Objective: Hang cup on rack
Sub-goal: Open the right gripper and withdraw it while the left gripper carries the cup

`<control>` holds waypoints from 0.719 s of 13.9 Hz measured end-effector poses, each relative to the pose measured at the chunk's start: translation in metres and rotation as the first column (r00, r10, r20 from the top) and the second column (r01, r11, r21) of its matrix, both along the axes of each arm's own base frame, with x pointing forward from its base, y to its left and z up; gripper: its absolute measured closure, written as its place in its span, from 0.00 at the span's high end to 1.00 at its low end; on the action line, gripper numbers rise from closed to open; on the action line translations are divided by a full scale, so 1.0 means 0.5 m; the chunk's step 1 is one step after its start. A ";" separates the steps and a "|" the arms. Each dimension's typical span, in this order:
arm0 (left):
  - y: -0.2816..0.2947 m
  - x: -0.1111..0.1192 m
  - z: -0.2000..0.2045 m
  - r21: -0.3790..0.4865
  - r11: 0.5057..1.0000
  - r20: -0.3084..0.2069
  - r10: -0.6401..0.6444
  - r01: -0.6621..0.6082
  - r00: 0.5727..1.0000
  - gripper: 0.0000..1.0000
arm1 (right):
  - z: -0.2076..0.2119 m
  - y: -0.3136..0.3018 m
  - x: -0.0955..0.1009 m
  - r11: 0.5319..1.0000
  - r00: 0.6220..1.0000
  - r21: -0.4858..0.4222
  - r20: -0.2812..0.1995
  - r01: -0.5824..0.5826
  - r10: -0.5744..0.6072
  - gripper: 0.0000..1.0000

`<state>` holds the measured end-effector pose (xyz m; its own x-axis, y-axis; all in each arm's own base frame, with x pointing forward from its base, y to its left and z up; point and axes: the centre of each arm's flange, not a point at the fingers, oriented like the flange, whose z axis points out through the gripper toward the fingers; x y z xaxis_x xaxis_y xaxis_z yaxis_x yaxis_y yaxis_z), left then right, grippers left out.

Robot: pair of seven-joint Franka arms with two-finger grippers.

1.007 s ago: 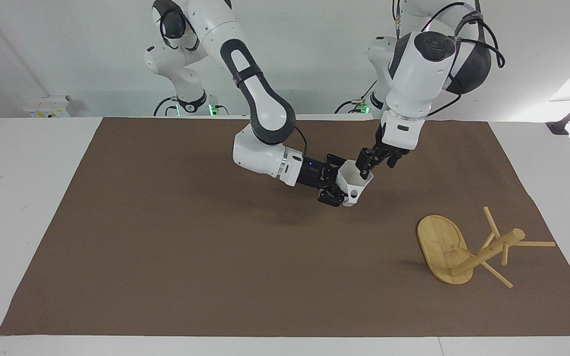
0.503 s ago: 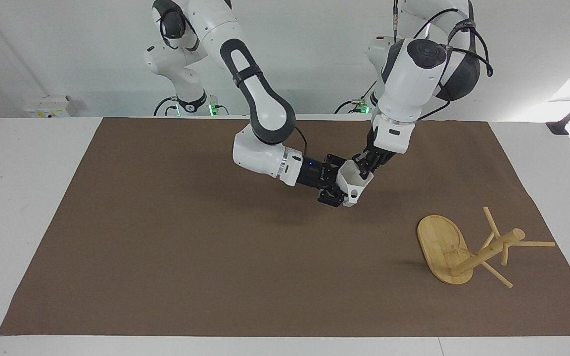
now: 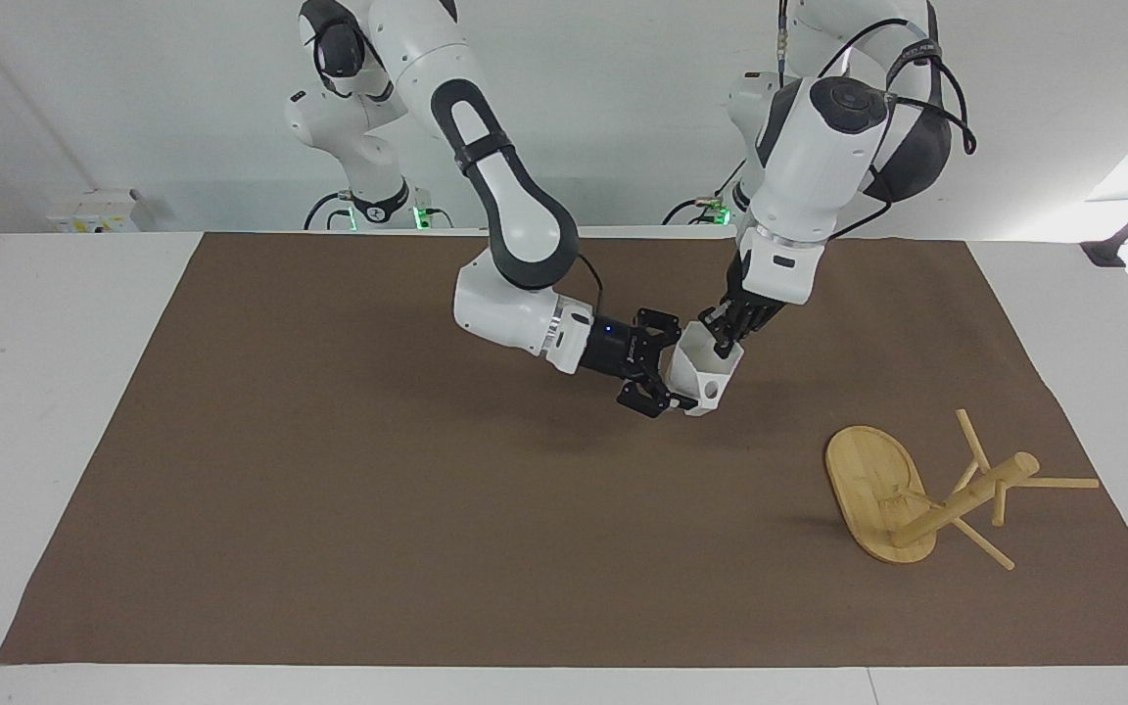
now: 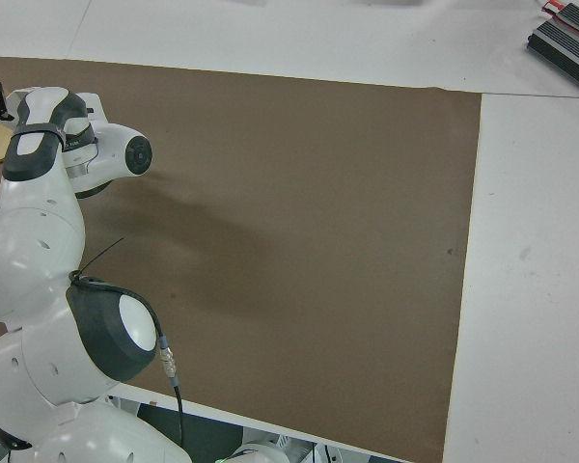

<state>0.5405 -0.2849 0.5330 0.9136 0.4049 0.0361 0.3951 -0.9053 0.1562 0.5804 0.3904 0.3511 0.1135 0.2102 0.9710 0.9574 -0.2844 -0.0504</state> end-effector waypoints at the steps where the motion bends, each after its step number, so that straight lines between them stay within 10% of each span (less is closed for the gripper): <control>1: 0.004 0.008 0.006 -0.014 0.999 0.020 0.032 -0.032 0.999 0.05 | -0.006 -0.028 0.015 1.000 1.000 0.015 -0.008 0.002 -0.002 1.00; 7: 0.114 0.047 0.018 -0.154 0.971 0.225 0.217 -0.185 0.950 0.05 | -0.028 -0.422 0.128 0.980 0.980 -0.036 0.015 -0.196 0.197 1.00; 10: 0.157 0.015 -0.029 -0.199 0.956 0.287 0.266 -0.214 0.920 0.04 | -0.024 -0.681 0.120 0.948 0.956 -0.132 -0.090 -0.290 0.280 1.00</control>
